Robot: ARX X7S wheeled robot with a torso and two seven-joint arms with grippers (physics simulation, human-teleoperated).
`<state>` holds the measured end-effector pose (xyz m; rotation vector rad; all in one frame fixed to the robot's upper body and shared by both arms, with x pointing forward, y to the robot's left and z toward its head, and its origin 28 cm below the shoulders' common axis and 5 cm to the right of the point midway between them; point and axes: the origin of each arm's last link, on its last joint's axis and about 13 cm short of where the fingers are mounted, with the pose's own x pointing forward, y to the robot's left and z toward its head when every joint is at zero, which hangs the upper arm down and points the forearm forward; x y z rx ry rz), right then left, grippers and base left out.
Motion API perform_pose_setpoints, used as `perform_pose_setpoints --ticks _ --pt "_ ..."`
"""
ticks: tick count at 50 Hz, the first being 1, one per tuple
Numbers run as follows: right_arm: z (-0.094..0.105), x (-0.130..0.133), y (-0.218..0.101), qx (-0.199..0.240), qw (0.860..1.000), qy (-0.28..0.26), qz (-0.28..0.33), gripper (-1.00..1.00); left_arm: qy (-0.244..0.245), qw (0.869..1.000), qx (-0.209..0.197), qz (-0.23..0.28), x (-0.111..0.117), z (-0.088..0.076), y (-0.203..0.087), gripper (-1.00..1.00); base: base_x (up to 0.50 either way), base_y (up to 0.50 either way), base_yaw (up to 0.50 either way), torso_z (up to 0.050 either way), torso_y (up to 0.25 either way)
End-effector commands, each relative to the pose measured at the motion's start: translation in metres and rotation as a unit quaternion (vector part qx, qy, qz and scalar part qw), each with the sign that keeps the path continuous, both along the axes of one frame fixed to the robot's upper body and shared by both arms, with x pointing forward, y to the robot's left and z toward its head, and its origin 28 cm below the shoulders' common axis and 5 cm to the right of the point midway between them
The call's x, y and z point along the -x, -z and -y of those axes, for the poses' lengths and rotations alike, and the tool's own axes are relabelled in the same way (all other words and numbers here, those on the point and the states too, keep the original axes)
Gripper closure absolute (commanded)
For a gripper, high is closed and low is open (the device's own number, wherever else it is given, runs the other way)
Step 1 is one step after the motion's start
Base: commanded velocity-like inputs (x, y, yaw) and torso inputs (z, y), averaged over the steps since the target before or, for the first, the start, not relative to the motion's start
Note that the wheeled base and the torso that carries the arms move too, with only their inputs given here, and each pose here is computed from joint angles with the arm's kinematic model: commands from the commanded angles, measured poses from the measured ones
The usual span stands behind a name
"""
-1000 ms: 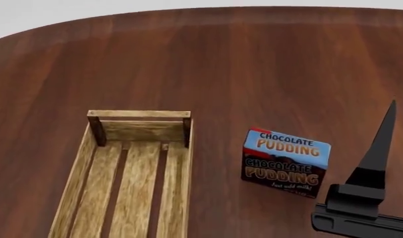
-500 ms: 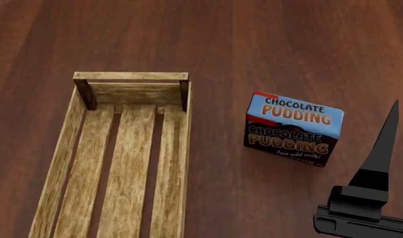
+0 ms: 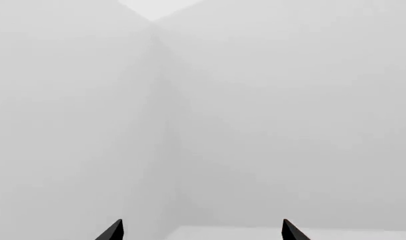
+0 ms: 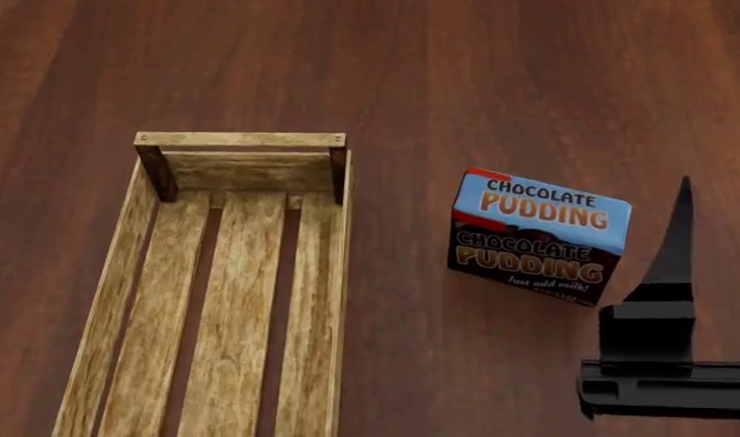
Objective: Stack the left bowl on the right bowl and place them in the tray.
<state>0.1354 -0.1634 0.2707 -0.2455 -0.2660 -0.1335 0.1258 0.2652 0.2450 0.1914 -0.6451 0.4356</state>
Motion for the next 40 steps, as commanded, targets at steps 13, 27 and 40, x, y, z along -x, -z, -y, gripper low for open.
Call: perform_pose_setpoints --ticks 13,27,40 --pt "-0.015 0.026 -0.038 0.084 0.956 -0.141 -0.242 -1.0 -0.015 1.0 0.01 0.016 -0.003 -0.001 -0.011 -1.0 0.0 0.0 0.0 0.0 0.0" --pt "-0.008 0.03 -0.022 0.101 0.935 -0.159 -0.301 -1.0 -0.013 1.0 0.014 0.013 -0.002 -0.001 -0.011 -1.0 0.0 0.0 0.0 0.0 0.0" --pt "-0.001 0.032 -0.001 0.096 0.916 -0.166 -0.352 -1.0 -0.009 1.0 0.018 0.011 -0.002 0.0 -0.01 -1.0 0.0 0.0 0.0 0.0 0.0"
